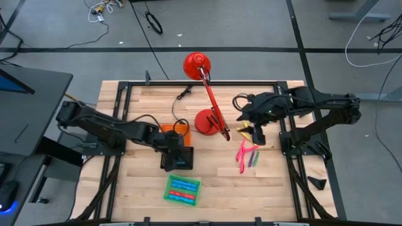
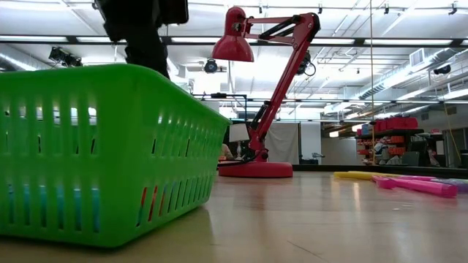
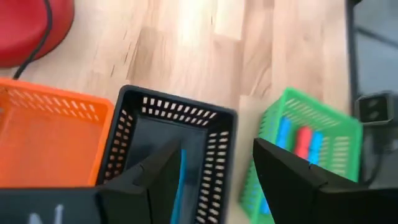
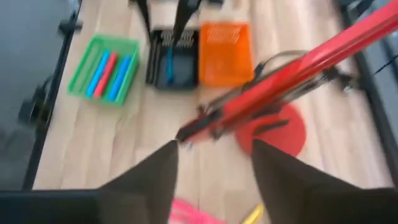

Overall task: Pick & Place Markers
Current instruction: Put the green pen into the black bin

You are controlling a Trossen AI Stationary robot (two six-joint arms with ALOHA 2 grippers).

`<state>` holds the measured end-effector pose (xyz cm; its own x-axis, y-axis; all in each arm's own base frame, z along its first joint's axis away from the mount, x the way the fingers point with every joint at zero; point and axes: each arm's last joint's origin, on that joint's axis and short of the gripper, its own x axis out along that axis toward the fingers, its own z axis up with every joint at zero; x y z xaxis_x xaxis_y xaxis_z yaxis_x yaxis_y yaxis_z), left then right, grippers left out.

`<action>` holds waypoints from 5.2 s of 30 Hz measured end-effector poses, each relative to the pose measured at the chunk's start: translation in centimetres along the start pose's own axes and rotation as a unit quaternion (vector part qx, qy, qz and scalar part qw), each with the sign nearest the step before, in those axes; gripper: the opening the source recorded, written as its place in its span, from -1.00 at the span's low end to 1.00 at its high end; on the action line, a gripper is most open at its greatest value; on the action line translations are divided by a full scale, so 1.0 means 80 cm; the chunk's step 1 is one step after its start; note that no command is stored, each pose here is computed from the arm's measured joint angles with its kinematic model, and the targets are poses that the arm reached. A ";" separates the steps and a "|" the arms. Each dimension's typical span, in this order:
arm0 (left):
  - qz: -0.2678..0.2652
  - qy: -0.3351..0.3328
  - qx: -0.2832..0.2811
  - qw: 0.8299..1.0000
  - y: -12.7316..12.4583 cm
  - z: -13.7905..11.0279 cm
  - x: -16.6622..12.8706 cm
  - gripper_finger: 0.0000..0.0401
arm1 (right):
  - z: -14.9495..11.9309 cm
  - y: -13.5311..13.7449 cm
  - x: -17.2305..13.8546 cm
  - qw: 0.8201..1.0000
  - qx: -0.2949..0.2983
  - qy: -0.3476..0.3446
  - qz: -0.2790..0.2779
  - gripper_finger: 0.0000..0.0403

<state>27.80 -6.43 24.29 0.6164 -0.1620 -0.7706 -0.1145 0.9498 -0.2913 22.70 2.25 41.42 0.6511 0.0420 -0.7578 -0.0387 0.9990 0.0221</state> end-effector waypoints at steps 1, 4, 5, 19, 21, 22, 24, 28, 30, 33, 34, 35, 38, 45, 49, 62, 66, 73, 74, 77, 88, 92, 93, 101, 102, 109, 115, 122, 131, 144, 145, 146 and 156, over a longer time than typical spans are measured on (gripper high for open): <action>-0.003 -0.007 -0.009 1.000 -0.001 0.001 -0.005 0.04 | -0.003 0.001 0.000 1.000 -0.007 0.014 0.015 0.16; -0.025 -0.050 -0.030 0.998 -0.005 0.009 -0.021 0.04 | -0.015 0.004 -0.002 0.996 -0.020 0.060 0.066 0.34; -0.032 -0.070 -0.031 0.997 -0.007 0.013 -0.028 0.04 | -0.018 0.005 -0.003 0.994 -0.020 0.075 0.080 0.39; -0.029 -0.397 -0.036 0.916 -0.038 0.055 -0.108 0.04 | -0.046 0.015 -0.011 0.965 -0.127 0.178 0.145 0.49; -0.038 -0.432 -0.039 0.900 -0.044 0.060 -0.115 0.04 | -0.048 0.016 -0.012 0.960 -0.151 0.182 0.151 0.49; -0.042 -0.448 -0.042 0.892 -0.045 0.062 -0.118 0.04 | -0.049 0.017 -0.012 0.957 -0.163 0.184 0.154 0.49; -0.049 -0.476 -0.044 0.877 -0.050 0.065 -0.125 0.04 | -0.050 0.019 -0.013 0.952 -0.188 0.182 0.160 0.49; -0.061 -0.523 -0.050 0.848 -0.059 0.068 -0.137 0.04 | -0.050 0.022 -0.013 0.944 -0.220 0.177 0.168 0.49; -0.066 -0.537 -0.048 0.839 -0.063 0.068 -0.142 0.04 | -0.050 0.023 -0.013 0.942 -0.230 0.175 0.171 0.49; -0.068 -0.543 -0.050 0.835 -0.067 0.067 -0.144 0.04 | -0.049 0.023 -0.013 0.940 -0.242 0.171 0.173 0.49; -0.070 -0.543 -0.050 0.835 -0.068 0.066 -0.144 0.04 | -0.049 0.023 -0.013 0.939 -0.247 0.170 0.171 0.49; -0.071 -0.544 -0.051 0.834 -0.068 0.066 -0.145 0.04 | -0.049 0.022 -0.013 0.937 -0.254 0.170 0.166 0.49; -0.076 -0.544 -0.058 0.833 -0.069 0.066 -0.145 0.04 | -0.049 0.021 -0.012 0.935 -0.275 0.173 0.144 0.49; -0.102 -0.537 -0.057 0.835 -0.071 0.066 -0.144 0.04 | -0.062 0.019 0.007 0.926 -0.287 0.207 0.129 0.49; -0.105 -0.536 -0.055 0.836 -0.071 0.066 -0.144 0.04 | -0.084 0.018 0.035 0.911 -0.306 0.236 0.141 0.49; -0.106 -0.535 -0.055 0.836 -0.071 0.066 -0.144 0.04 | -0.173 0.015 0.131 0.889 -0.334 0.267 0.161 0.49; -0.107 -0.536 -0.055 0.836 -0.071 0.066 -0.144 0.04 | -0.200 0.013 0.150 0.885 -0.326 0.288 0.166 0.49; -0.107 -0.536 -0.055 0.836 -0.071 0.066 -0.144 0.04 | -0.237 0.011 0.176 0.884 -0.322 0.291 0.173 0.49; -0.107 -0.536 -0.055 0.836 -0.071 0.066 -0.144 0.04 | -0.241 0.012 0.179 0.886 -0.316 0.288 0.181 0.49; -0.109 -0.536 -0.058 0.835 -0.071 0.066 -0.144 0.04 | -0.252 0.013 0.186 0.888 -0.305 0.282 0.196 0.49; -0.109 -0.536 -0.058 0.835 -0.071 0.066 -0.144 0.04 | -0.272 0.023 0.205 0.892 -0.329 0.237 0.201 0.49; -0.109 -0.536 -0.058 0.835 -0.071 0.066 -0.144 0.04 | -0.280 0.023 0.207 0.890 -0.329 0.243 0.204 0.49; -0.109 -0.536 -0.058 0.835 -0.071 0.066 -0.144 0.04 | -0.283 0.023 0.207 0.889 -0.326 0.246 0.206 0.49; -0.109 -0.536 -0.058 0.835 -0.071 0.066 -0.144 0.04 | -0.293 0.022 0.211 0.891 -0.321 0.243 0.212 0.49; -0.109 -0.536 -0.058 0.835 -0.071 0.066 -0.144 0.04 | -0.293 0.022 0.211 0.891 -0.320 0.243 0.212 0.48; -0.109 -0.536 -0.059 0.835 -0.071 0.066 -0.144 0.04 | -0.293 0.021 0.212 0.894 -0.320 0.244 0.196 0.23; -0.116 -0.538 -0.067 0.832 -0.071 0.066 -0.145 0.04 | -0.291 0.020 0.214 0.901 -0.317 0.244 0.165 -0.20; -0.119 -0.539 -0.069 0.831 -0.072 0.067 -0.146 0.04 | -0.289 0.019 0.215 0.904 -0.321 0.237 0.153 -0.70; -0.134 -0.534 -0.064 0.832 -0.073 0.066 -0.146 0.04 | -0.263 0.023 0.208 0.919 -0.291 0.227 0.143 -0.92; -0.133 -0.549 -0.064 0.823 -0.070 0.070 -0.149 0.04 | -0.175 0.048 0.146 0.924 -0.264 0.221 0.168 -0.91; -0.132 -0.550 -0.064 0.822 -0.070 0.070 -0.149 0.04 | -0.168 0.051 0.140 0.926 -0.262 0.214 0.169 -0.91; -0.132 -0.551 -0.065 0.821 -0.069 0.070 -0.150 0.04 | -0.162 0.055 0.134 0.927 -0.260 0.209 0.170 -0.91; -0.121 -0.558 -0.068 0.818 -0.061 0.075 -0.150 0.04 | -0.114 0.093 0.090 0.956 -0.182 0.136 0.187 -0.91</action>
<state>25.63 -7.53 38.38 0.9523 0.0767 0.2954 0.0775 0.8754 -0.4771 20.15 9.82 30.18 0.3214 0.3408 -0.8835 -0.5241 0.8411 0.1338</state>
